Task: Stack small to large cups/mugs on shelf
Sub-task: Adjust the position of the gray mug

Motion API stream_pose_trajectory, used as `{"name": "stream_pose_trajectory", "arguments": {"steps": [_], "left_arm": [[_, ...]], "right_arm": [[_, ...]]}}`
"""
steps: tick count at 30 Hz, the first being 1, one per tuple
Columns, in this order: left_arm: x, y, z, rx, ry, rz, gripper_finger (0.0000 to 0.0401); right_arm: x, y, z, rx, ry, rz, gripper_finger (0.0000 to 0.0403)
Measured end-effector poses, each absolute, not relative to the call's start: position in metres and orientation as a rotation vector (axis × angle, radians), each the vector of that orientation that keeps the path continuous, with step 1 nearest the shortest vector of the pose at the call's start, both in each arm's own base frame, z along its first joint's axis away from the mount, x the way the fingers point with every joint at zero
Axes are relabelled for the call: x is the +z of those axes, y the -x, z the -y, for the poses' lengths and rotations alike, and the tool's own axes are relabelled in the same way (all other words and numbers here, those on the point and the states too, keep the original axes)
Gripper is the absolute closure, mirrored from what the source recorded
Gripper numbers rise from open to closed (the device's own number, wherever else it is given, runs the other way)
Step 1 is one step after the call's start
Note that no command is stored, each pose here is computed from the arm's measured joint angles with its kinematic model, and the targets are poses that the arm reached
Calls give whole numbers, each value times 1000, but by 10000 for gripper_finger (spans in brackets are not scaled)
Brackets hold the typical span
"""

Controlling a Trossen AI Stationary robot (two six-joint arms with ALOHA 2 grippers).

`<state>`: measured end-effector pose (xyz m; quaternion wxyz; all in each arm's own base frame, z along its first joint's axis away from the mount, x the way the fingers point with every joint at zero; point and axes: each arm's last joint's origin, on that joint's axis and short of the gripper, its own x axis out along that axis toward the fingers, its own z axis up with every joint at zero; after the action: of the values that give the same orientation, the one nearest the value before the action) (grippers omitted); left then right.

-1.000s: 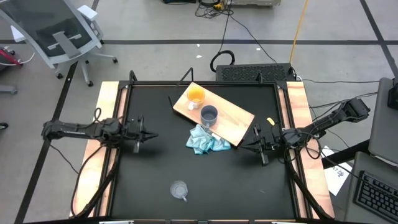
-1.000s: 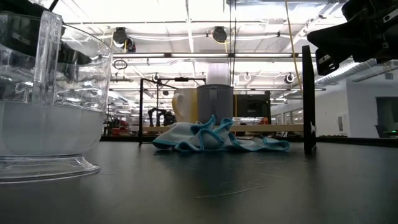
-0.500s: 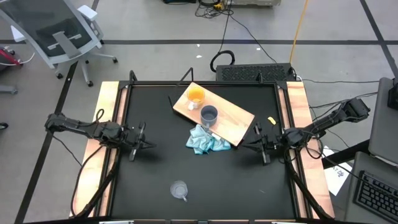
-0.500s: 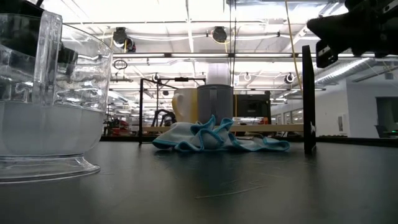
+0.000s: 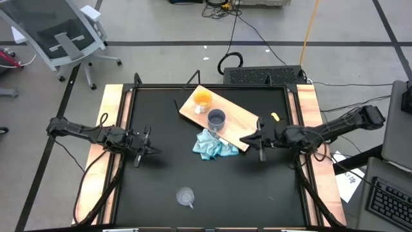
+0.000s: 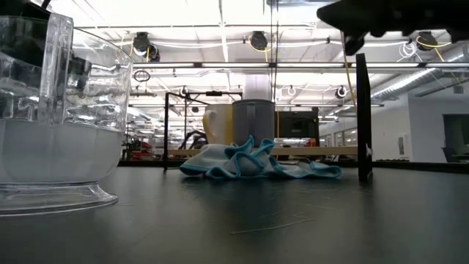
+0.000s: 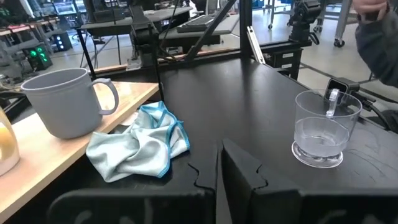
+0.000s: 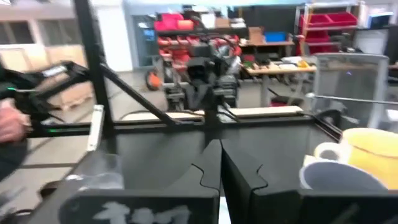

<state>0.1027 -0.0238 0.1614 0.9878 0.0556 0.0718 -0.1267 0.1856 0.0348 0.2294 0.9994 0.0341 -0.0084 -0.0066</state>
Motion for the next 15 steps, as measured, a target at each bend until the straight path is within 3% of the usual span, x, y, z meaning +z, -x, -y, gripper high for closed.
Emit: {"name": "stream_pose_trajectory", "arguments": {"steps": [15], "left_arm": [[160,-103,24,-256,-126,-158,377]], "right_arm": [[257,-246,1,-160,-60,-44,403]]}}
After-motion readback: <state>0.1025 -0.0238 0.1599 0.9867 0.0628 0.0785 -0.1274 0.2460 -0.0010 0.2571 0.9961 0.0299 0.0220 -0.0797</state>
